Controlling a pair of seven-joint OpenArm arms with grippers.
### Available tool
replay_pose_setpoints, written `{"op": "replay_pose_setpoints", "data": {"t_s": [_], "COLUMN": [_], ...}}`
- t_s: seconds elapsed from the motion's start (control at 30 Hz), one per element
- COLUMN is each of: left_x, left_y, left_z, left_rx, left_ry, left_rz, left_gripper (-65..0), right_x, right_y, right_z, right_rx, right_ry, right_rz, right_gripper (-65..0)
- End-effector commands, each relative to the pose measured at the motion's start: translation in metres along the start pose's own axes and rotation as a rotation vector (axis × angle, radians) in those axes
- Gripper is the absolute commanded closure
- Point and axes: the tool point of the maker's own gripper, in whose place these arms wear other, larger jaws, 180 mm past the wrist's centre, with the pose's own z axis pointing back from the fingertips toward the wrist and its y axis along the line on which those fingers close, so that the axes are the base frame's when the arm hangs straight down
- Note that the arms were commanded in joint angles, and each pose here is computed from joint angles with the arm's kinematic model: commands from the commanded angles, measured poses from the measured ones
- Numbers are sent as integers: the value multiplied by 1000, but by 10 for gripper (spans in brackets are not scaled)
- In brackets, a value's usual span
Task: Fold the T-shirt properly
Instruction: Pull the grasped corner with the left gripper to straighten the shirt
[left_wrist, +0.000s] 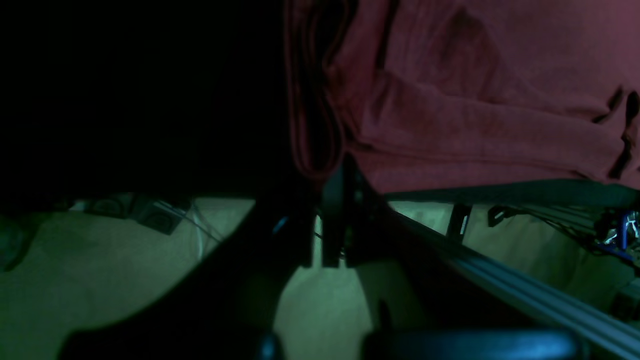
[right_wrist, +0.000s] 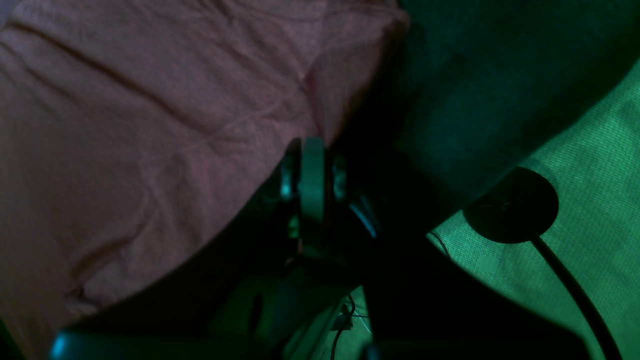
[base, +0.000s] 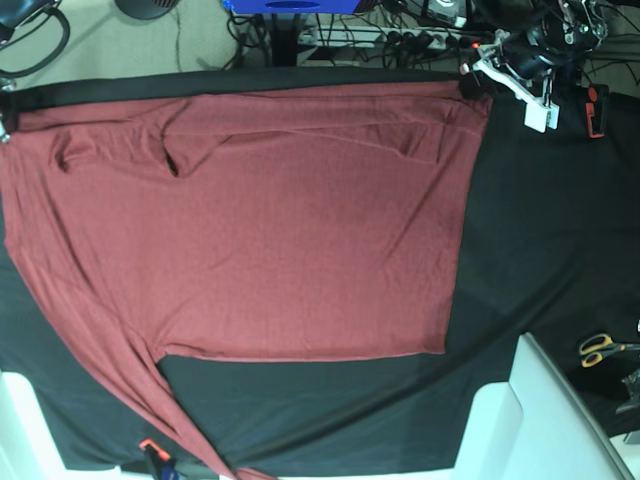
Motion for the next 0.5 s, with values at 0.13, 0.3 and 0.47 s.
{"op": "replay_pose_setpoints", "data": {"t_s": [0.13,0.3,0.47], "left_x": [5,3,-1], "left_y": [3,3,4], "left_z": [5,5,6], "left_rx": [7,7,11], "left_ry": [-20,-15,-8], "left_rz": [-9,-8,-6], "left_gripper": [0,0,0], "right_x": [22,19,18], "right_y": [-4,-9,-10], "right_z": [8,10,10], "right_rx": [-8,-15,-18], "right_ry": [-58,-53,-51], "right_rz": [20,19,20], "right_gripper": [-3,-3,-3]}}
